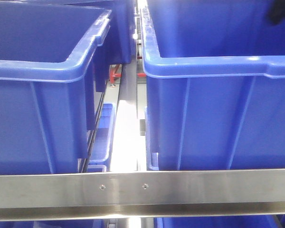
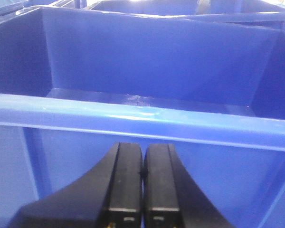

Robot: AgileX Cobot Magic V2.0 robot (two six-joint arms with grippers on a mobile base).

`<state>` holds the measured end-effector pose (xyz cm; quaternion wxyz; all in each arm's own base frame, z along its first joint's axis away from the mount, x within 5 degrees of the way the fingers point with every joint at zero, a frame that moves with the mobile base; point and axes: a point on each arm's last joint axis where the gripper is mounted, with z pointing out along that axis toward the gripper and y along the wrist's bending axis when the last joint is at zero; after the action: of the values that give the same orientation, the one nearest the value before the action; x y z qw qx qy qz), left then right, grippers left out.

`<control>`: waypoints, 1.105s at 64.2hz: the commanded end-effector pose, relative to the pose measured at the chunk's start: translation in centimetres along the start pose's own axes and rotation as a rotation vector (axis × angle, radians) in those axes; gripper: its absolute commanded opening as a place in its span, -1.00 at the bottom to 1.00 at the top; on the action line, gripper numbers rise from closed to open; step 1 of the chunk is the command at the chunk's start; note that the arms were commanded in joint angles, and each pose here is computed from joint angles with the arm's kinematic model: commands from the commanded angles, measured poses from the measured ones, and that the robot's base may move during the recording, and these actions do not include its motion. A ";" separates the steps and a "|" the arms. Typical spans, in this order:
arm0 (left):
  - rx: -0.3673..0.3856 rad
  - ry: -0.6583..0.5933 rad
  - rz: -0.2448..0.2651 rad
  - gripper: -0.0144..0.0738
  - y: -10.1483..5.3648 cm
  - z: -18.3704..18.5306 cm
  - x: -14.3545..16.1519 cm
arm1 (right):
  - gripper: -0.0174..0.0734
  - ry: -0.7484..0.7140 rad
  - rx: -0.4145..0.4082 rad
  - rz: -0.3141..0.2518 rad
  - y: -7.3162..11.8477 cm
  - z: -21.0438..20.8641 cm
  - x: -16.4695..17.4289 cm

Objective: Place yellow foam block on left shelf second layer
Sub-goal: 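Lower the block into the bin and open the right gripper, then raise the empty right gripper out of the bin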

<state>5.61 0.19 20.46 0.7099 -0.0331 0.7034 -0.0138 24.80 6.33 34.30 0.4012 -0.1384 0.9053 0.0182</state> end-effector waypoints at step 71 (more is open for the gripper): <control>0.015 -0.052 -0.006 -0.36 -0.1 0.1 0.1 | -0.47 -0.499 0.056 0.064 -0.2 -12.1 12.4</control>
<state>5.61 0.19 20.46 0.7099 -0.0331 0.7034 -0.0138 8.16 1.77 32.06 0.5531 -0.1096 0.8246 0.0454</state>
